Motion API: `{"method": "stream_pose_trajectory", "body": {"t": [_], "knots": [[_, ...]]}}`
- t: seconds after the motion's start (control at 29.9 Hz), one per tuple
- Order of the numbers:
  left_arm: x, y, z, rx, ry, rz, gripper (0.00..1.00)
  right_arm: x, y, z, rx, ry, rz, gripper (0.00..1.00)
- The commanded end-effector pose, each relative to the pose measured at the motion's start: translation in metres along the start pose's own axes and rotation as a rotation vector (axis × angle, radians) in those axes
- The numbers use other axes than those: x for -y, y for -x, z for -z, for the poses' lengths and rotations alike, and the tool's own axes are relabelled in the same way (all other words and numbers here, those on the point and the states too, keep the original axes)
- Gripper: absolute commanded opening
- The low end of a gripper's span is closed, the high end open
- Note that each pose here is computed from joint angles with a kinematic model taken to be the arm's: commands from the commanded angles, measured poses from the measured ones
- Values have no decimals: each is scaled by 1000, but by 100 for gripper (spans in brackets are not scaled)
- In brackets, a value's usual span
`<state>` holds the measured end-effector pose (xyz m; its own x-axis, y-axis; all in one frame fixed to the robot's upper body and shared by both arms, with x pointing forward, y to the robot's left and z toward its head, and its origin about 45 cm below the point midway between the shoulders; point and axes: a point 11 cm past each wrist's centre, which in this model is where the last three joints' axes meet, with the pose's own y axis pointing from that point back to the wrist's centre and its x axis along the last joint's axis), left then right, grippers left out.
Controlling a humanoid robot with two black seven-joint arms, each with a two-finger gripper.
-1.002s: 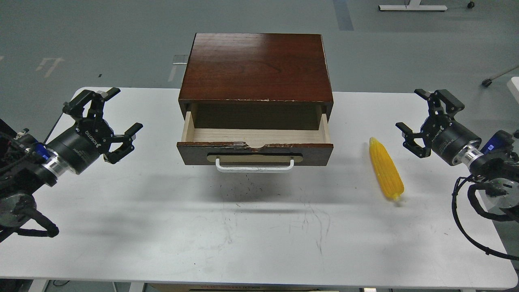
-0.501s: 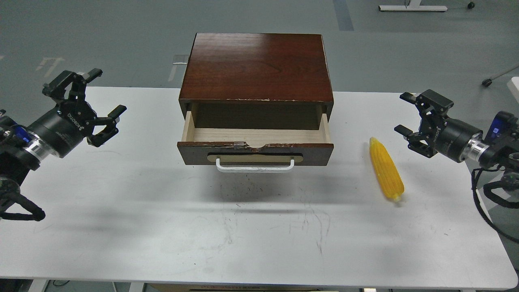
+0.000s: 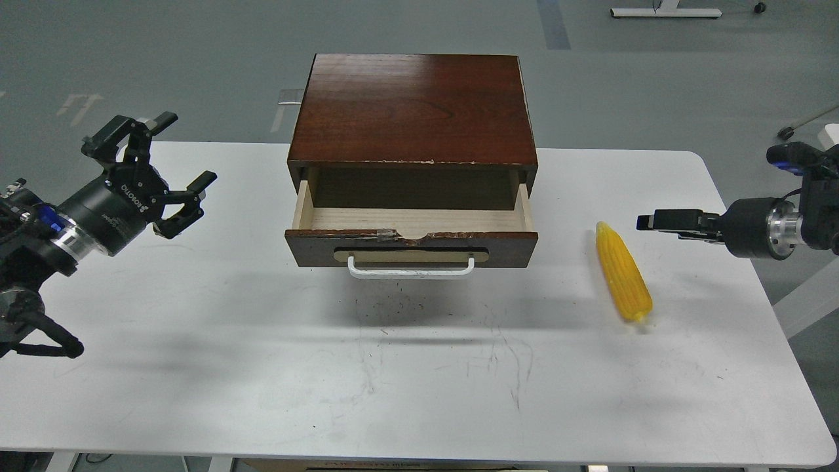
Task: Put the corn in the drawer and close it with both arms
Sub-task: 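Lower the right gripper onto the corn cob and close it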
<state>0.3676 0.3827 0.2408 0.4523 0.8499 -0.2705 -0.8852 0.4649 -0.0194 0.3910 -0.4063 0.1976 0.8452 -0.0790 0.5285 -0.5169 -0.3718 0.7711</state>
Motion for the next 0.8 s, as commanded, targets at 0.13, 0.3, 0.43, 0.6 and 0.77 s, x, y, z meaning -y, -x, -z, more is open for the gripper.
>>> {"method": "stream_pose_trajectory", "body": {"t": [0.13,0.3,0.43,0.6,0.77], "knots": [[2,2,2,-7,2,5,100,37,13,9,-98,40,85,100],[2,2,2,-7,2,5,100,50,26,13,-118,40,128,100],[2,3,3,-5,0,8,100,50,31,11,-122,47,145,97],[3,4,4,-9,1,10,100,51,35,11,-121,45,156,75],[2,3,3,-6,-1,9,100,50,42,6,-130,63,181,28]]}}
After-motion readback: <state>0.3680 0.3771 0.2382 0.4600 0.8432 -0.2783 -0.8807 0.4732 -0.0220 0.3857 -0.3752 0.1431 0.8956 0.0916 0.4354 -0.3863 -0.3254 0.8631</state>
